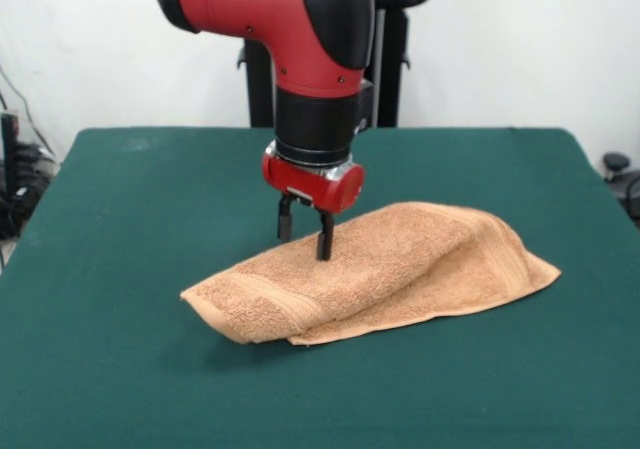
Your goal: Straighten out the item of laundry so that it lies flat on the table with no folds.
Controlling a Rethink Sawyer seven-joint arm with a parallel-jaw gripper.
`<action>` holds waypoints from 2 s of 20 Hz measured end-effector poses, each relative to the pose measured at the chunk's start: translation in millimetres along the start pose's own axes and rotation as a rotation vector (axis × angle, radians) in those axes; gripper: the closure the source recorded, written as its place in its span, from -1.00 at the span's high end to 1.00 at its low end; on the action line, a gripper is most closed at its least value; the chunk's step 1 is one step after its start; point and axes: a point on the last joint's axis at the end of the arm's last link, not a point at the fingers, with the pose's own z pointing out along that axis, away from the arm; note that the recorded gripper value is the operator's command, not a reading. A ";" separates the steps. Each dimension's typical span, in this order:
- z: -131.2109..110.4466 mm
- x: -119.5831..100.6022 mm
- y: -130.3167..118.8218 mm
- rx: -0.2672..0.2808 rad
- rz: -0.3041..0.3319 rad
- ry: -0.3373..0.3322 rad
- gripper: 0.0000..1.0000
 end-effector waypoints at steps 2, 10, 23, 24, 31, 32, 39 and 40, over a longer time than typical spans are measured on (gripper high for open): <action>0.5 0.3 0.2 -0.005 0.003 -0.007 1.00; 0.7 0.6 1.3 -0.008 0.023 -0.005 1.00; -1.5 10.6 13.7 -0.009 -0.007 -0.006 -1.00; -3.3 9.9 13.6 -0.009 -0.005 -0.008 -1.00; -45.7 8.5 10.4 0.017 -0.005 0.005 -1.00; -63.2 9.5 7.7 0.042 -0.008 0.022 -1.00; -111.1 19.8 1.4 0.116 -0.008 0.110 -1.00; -111.8 20.7 0.1 0.120 -0.005 0.116 -1.00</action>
